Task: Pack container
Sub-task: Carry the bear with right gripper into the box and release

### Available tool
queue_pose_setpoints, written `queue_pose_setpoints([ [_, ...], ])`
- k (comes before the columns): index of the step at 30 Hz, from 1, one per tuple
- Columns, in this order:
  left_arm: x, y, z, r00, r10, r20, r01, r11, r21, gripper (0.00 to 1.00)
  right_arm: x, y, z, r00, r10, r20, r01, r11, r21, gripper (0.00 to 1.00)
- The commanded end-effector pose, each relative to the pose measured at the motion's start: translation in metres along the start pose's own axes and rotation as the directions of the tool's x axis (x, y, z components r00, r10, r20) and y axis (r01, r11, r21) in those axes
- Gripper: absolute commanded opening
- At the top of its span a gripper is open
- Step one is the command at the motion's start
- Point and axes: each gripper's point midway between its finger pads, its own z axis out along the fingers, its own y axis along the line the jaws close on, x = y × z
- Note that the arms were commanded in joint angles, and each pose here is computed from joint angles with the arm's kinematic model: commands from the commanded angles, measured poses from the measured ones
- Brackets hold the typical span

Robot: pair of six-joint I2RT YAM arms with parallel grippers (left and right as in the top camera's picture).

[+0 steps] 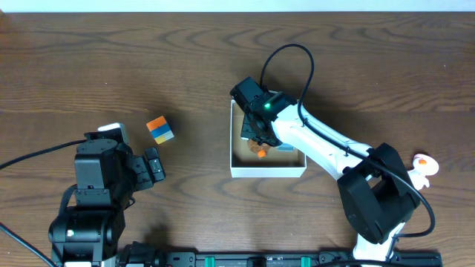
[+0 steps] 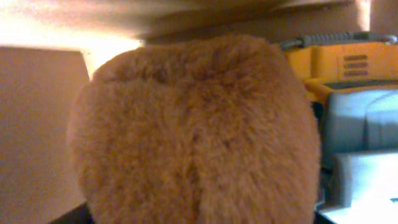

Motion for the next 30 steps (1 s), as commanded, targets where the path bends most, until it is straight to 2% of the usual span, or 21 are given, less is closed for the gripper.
queue_pose_setpoints([
  [1, -0.006, 0.0, -0.005, 1.0, -0.015, 0.016, 0.015, 1.0, 0.0, 0.98, 0.0, 0.0, 0.0, 0.999, -0.032, 0.009, 0.032, 0.999, 0.01, 0.64],
  [8, -0.006, 0.0, -0.005, 1.0, -0.015, 0.016, 0.015, 1.0, 0.0, 0.98, -0.014, 0.001, -0.03, 0.996, -0.035, 0.087, 0.037, 0.999, -0.023, 0.74],
  [10, -0.006, 0.0, -0.005, 1.0, -0.015, 0.016, 0.015, 1.0, 0.0, 0.98, -0.02, 0.0, -0.041, 0.992, -0.034, 0.124, 0.038, 0.999, -0.025, 0.82],
  [14, -0.006, 0.0, -0.005, 1.0, -0.015, 0.016, 0.015, 1.0, 0.0, 0.98, -0.033, -0.005, -0.073, 0.979, -0.049, 0.198, 0.06, 0.997, -0.047, 0.89],
  [16, -0.006, 0.0, -0.005, 1.0, -0.015, 0.016, 0.015, 1.0, -0.001, 0.98, -0.039, -0.015, -0.092, 0.972, -0.028, 0.231, 0.041, 0.998, -0.051, 0.89],
  [18, -0.006, 0.0, -0.005, 1.0, -0.015, 0.016, 0.015, 1.0, 0.0, 0.98, -0.049, -0.029, -0.113, 0.962, 0.009, 0.271, 0.008, 0.998, -0.061, 0.93],
  [20, -0.006, 0.0, -0.005, 1.0, -0.015, 0.016, 0.015, 1.0, 0.0, 0.98, -0.061, -0.049, -0.138, 0.946, 0.063, 0.318, -0.04, 0.996, -0.077, 0.95],
  [24, -0.006, 0.0, -0.005, 1.0, -0.015, 0.016, 0.015, 1.0, 0.0, 0.98, -0.083, -0.122, -0.187, 0.892, 0.225, 0.392, -0.209, 0.974, -0.082, 0.99],
  [28, -0.006, 0.0, -0.005, 1.0, -0.015, 0.016, 0.015, 1.0, 0.0, 0.98, -0.085, -0.212, -0.216, 0.81, 0.402, 0.427, -0.427, 0.903, -0.039, 0.99],
  [30, -0.006, 0.0, -0.005, 1.0, -0.015, 0.016, 0.015, 1.0, -0.001, 0.98, -0.077, -0.258, -0.22, 0.765, 0.486, 0.422, -0.539, 0.842, 0.006, 0.99],
])
